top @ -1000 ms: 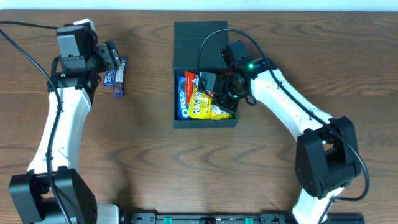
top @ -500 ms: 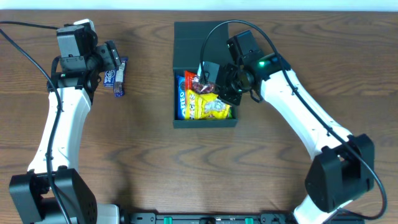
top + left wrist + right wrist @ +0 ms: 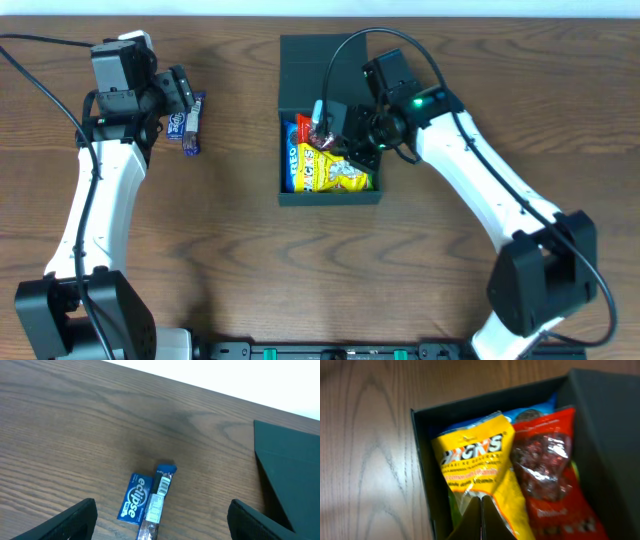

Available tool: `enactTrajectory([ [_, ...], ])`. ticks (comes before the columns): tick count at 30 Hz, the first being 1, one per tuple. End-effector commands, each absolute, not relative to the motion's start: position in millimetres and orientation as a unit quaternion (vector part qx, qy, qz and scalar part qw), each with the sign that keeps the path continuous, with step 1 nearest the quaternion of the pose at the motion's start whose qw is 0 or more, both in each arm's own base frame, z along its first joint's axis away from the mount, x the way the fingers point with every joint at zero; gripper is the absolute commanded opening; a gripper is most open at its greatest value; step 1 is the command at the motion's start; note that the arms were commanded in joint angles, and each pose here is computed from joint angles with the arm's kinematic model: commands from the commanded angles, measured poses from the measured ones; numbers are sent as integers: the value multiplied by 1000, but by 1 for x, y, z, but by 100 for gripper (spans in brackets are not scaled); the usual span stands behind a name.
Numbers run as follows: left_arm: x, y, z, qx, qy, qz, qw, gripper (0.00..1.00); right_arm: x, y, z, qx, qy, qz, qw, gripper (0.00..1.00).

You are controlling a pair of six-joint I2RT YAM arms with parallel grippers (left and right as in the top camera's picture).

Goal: Pack container
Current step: 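Press and tuck the yellow bag into the box with right gripper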

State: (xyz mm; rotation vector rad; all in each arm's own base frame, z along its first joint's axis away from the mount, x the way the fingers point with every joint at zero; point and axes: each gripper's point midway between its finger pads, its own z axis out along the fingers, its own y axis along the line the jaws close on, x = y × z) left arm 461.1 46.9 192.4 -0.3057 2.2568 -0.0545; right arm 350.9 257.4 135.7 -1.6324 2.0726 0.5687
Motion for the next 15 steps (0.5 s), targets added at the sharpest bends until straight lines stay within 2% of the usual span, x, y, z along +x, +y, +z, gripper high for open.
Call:
enactTrajectory([
  [1,464,49,211,-116,891,-17,438,85,346,270,114,-596,745,232,192,1],
  [9,464,49,211,-116,891,-17,438,84,349,267,48,-589,766,223,129,1],
  [15,464,49,211,-116,891,-17,438,84,347,267,50,-563,785,228,119,1],
])
